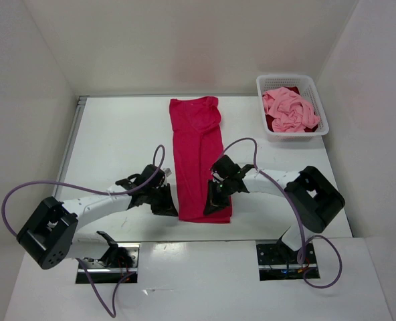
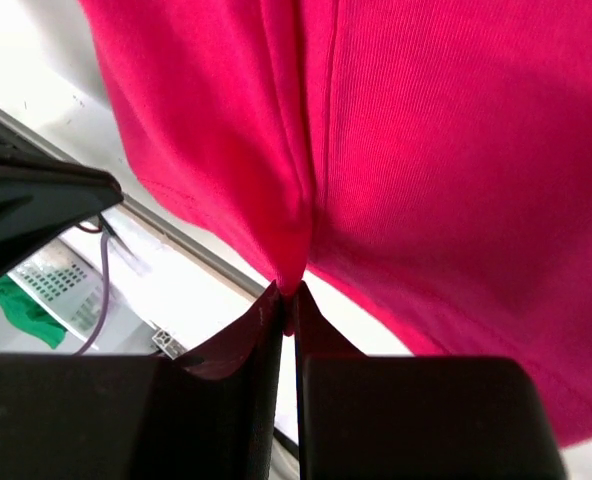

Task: Fold and stack the t-shirts
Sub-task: Grab the bottom of the folded rectangular tshirt with both arms

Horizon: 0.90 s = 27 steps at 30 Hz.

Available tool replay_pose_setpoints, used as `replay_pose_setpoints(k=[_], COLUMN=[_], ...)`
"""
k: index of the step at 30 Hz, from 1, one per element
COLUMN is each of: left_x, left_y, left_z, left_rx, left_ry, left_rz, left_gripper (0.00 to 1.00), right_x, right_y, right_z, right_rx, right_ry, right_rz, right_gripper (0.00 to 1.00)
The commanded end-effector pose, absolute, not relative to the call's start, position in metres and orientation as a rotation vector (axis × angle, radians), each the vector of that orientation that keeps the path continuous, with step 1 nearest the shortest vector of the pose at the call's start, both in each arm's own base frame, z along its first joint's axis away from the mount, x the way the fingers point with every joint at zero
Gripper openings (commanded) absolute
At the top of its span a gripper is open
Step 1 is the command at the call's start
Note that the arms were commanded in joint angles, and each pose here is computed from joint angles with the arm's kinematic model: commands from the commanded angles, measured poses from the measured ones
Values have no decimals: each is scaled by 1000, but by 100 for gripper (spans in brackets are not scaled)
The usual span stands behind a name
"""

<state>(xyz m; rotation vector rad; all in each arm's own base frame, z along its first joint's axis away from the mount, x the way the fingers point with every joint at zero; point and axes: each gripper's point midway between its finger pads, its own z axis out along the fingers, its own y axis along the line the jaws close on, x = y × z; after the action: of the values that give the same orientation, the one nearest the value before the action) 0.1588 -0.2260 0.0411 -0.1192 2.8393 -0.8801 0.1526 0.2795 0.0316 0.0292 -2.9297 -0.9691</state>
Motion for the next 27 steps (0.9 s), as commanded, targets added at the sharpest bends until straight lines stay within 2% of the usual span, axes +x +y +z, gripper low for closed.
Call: replay_pose_setpoints(k=[1,3,6,7,8,12,15,16,17,19,27], left_x=[170,183,198,200,205,219,228,231,232,236,212], left_y=[-225,-223,-228,-231,-240,-263,-282,-287,-293,-300,-280], left_z=[57,69,82,84,93,98,99,101,97,88,5], left_rx=[-60,-26,10,29,44,80,119,130,143,156,118], left_ry=[2795,2761,2741,2740,2728,2713,2692,2684,2687,2688,2934], left_rz=[-856,-790,-757,-768,-811,-908,-1003,-1028,-1060,-1089,-944], left_gripper=[11,11,11,12,12,14,15,15,15,15,16], right_x=[159,148,137,138,145,160,170,170,171,170,186], right_y=[284,274,275,275,277,280,279,279,274,266,225], right_z=[54,36,23,25,27,62,79,83,81,79,68], right_rx=[76,55,61,72,70,101,76,81,17,-32,-345], right_ry=[-2965,-2946,-2890,-2890,-2918,-3003,-3051,-3055,-3060,-3070,-3155], right_rz=[-1014,-952,-931,-925,-917,-965,-983,-999,-985,-976,-949], right_gripper=[11,14,34,45,49,51,37,31,20,10,7])
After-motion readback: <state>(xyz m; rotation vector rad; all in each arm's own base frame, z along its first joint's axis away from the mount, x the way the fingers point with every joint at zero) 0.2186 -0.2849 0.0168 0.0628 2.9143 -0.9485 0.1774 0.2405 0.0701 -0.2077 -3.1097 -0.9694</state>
